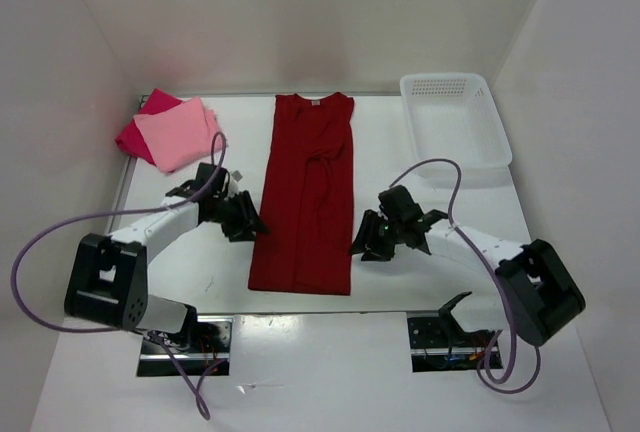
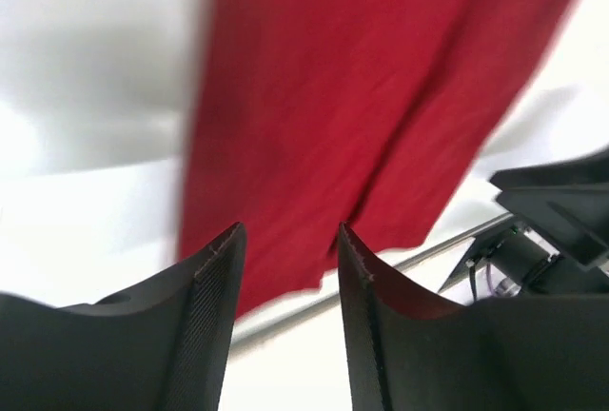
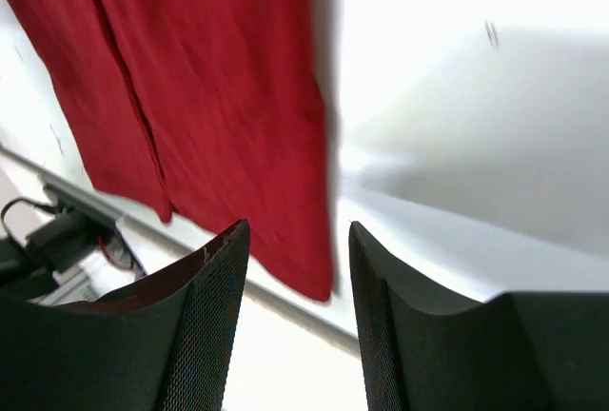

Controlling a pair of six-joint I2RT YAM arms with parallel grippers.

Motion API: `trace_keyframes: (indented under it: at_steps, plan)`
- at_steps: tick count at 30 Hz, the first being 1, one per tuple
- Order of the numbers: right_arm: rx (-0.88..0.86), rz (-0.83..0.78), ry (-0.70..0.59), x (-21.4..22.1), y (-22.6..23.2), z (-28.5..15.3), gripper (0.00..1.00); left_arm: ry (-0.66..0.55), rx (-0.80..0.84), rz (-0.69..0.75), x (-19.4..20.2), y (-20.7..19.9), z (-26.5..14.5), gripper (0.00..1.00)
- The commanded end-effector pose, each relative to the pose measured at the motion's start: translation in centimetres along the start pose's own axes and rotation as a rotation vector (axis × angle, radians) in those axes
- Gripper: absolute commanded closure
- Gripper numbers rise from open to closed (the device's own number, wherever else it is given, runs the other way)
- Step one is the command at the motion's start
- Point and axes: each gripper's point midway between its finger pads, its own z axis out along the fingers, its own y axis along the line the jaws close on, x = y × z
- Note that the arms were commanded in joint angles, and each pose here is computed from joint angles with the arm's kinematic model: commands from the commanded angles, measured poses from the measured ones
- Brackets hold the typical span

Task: Fold and stack the t-shirts
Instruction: Grab the bottom of the folded rectangular tshirt with both arms

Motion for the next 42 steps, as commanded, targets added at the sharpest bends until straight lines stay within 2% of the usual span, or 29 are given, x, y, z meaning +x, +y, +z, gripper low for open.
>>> trace_keyframes:
  at_steps: [1, 3, 5, 10, 13, 16, 27, 34, 38, 42]
  plan:
    - [-0.021, 0.089, 0.05, 2.5, -0.8, -0.6, 0.48, -0.049, -0.089, -0.141, 2.2, 2.3, -1.8, 0.49]
    - [-0.039, 0.091, 0.05, 3.6, -0.9, -0.9, 0.48, -0.113, -0.113, -0.197, 2.4, 3.4, -3.1, 0.49]
    - [-0.06, 0.1, 0.052, 4.3, -0.5, -1.2, 0.48, -0.15, -0.13, -0.221, 2.4, 3.9, -4.0, 0.43]
    - [-0.051, 0.093, 0.103, 5.9, -0.8, -0.9, 0.48, 0.077, -0.134, -0.259, 8.1, 4.9, -2.1, 0.4]
    - [-0.049, 0.071, 0.137, 6.9, -0.7, -0.6, 0.48, 0.105, -0.218, -0.285, 9.2, 5.5, -2.1, 0.4]
    - [-0.06, 0.066, 0.148, 7.4, -0.1, -0.4, 0.48, 0.078, -0.317, -0.373, 8.7, 7.1, -1.9, 0.48]
    - [-0.048, 0.046, 0.172, 8.3, -0.7, 0.4, 0.5, 0.148, -0.344, -0.336, 10.1, 7.9, 0.1, 0.56]
    - [-0.043, 0.04, 0.186, 8.3, -0.7, 0.9, 0.66, 0.159, -0.292, -0.324, 10.5, 7.2, 0.4, 0.8]
    - [-0.051, 0.034, 0.165, 7.7, -0.2, 1.2, 0.86, 0.168, -0.269, -0.324, 10.8, 6.8, 0.2, 1.0]
    - [-0.06, 0.029, 0.146, 6.8, 0.8, 1.4, 0.97, 0.175, -0.244, -0.312, 11.1, 6.6, 0.2, 1.0]
